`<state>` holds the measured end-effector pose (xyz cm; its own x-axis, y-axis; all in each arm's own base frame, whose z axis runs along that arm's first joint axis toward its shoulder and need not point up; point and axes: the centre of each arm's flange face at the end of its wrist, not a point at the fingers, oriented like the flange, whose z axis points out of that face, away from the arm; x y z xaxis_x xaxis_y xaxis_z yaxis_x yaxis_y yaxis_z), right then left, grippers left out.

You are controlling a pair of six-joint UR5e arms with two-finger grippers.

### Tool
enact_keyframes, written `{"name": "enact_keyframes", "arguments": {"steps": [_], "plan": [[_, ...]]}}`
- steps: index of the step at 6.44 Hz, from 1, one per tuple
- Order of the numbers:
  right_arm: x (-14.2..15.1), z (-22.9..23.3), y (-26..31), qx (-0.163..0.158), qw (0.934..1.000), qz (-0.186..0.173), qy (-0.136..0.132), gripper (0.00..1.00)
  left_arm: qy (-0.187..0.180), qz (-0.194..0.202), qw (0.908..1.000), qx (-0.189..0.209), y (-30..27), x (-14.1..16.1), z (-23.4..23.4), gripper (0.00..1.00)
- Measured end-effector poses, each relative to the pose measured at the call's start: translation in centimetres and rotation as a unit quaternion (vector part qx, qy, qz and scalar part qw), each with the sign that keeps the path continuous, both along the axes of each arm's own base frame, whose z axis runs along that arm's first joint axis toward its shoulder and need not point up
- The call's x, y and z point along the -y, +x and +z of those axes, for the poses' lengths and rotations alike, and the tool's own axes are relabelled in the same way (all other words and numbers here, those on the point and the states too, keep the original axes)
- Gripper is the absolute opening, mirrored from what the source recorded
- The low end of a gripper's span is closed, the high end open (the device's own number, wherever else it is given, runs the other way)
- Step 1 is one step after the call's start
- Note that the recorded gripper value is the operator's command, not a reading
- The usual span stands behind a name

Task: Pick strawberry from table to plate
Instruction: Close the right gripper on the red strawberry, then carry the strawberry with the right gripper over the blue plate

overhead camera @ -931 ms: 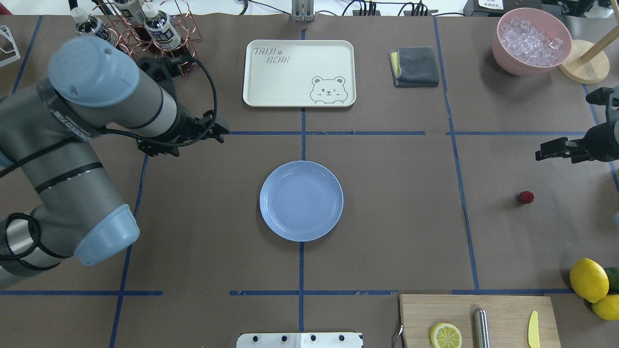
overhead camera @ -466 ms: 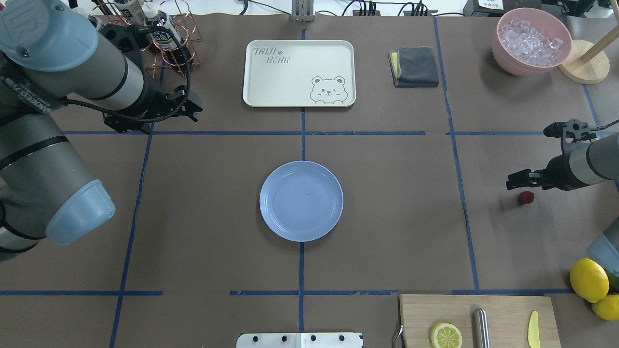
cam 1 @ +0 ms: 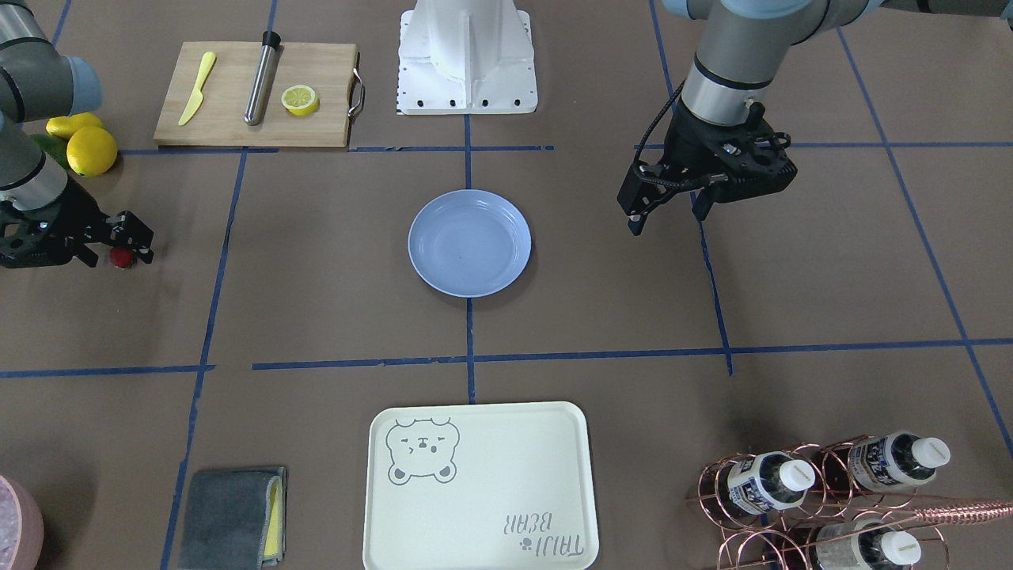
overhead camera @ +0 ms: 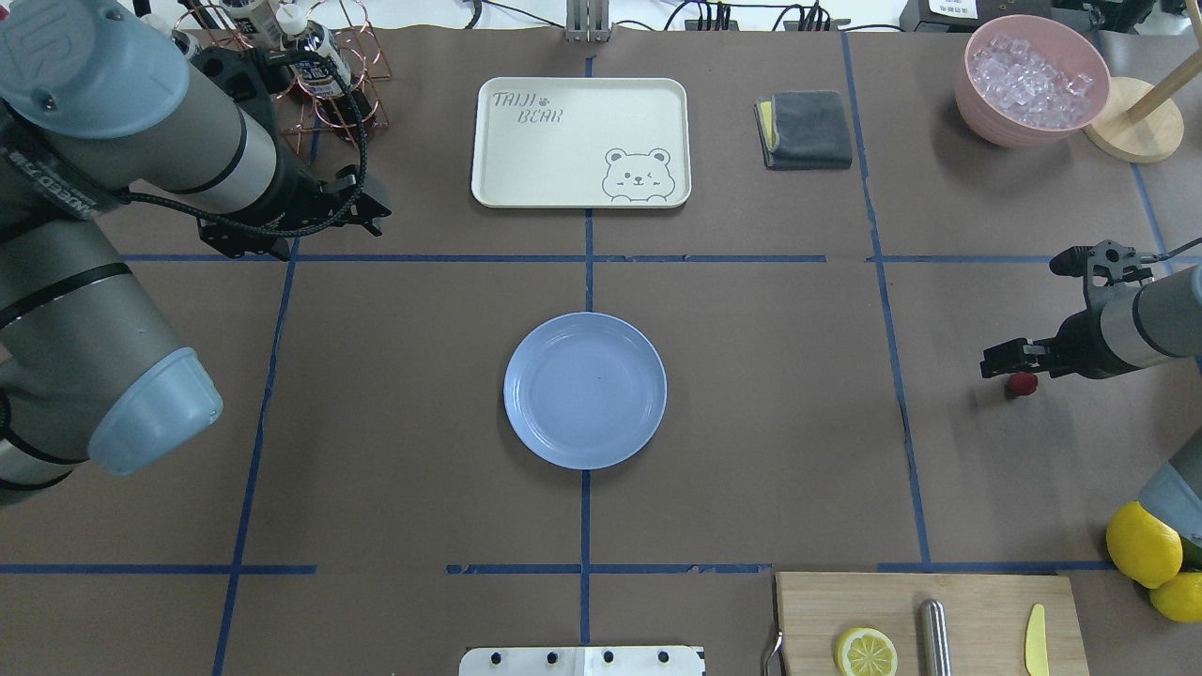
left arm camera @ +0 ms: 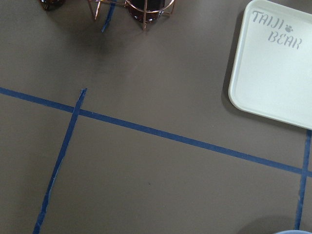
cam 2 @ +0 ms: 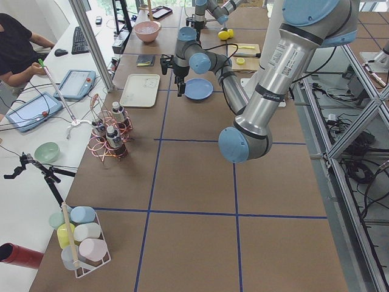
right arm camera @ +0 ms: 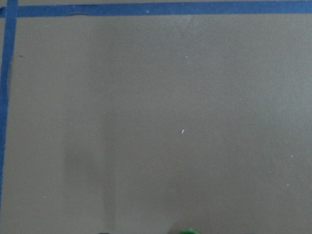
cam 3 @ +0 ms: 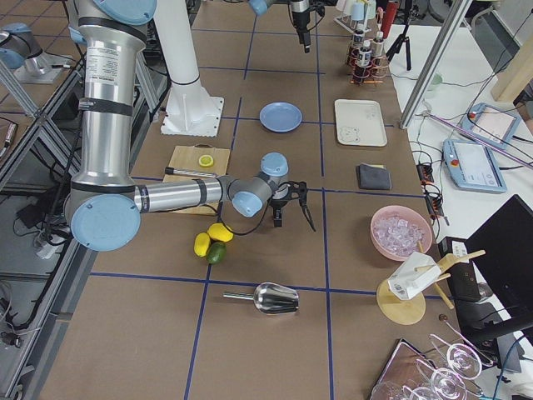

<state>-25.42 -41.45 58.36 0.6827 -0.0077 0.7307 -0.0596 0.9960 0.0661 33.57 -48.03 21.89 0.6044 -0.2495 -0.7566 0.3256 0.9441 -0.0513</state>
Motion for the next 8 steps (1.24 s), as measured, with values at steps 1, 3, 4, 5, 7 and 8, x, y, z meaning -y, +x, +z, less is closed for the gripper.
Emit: {"name": "enact_keyframes", "arguments": {"steps": [1, 3, 4, 5, 7, 8], "plan": [[-0.2, 0.2, 0.1, -0.002, 1.0, 0.0, -0.002, 0.63, 0.0, 0.0, 1.0, 0.0, 0.0, 0.0, 0.0, 1.0], [-0.3, 0.2, 0.1, -0.001, 1.0, -0.001, -0.002, 0.13, -0.001, 0.0, 1.0, 0.0, 0.0, 0.0, 0.0, 1.0], [-0.3, 0.1, 0.2, -0.001, 1.0, -0.001, -0.001, 0.0, -0.001, 0.0, 1.0, 0.0, 0.0, 0.0, 0.0, 1.0], [-0.3, -0.1, 0.4, 0.0, 1.0, -0.001, 0.001, 0.0, -0.001, -0.001, 1.0, 0.0, 0.0, 0.0, 0.0, 1.0], [-1.2, -1.8, 1.2, 0.011, 0.9998, -0.005, 0.013, 0.0, -0.001, -0.002, 1.0, 0.001, -0.2, 0.0, 0.2, 1.0], [-1.5, -4.1, 1.4, 0.02, 0.9996, -0.007, 0.017, 0.0, 0.002, 0.0, 1.0, 0.006, -0.5, 0.1, 0.7, 1.0]]}}
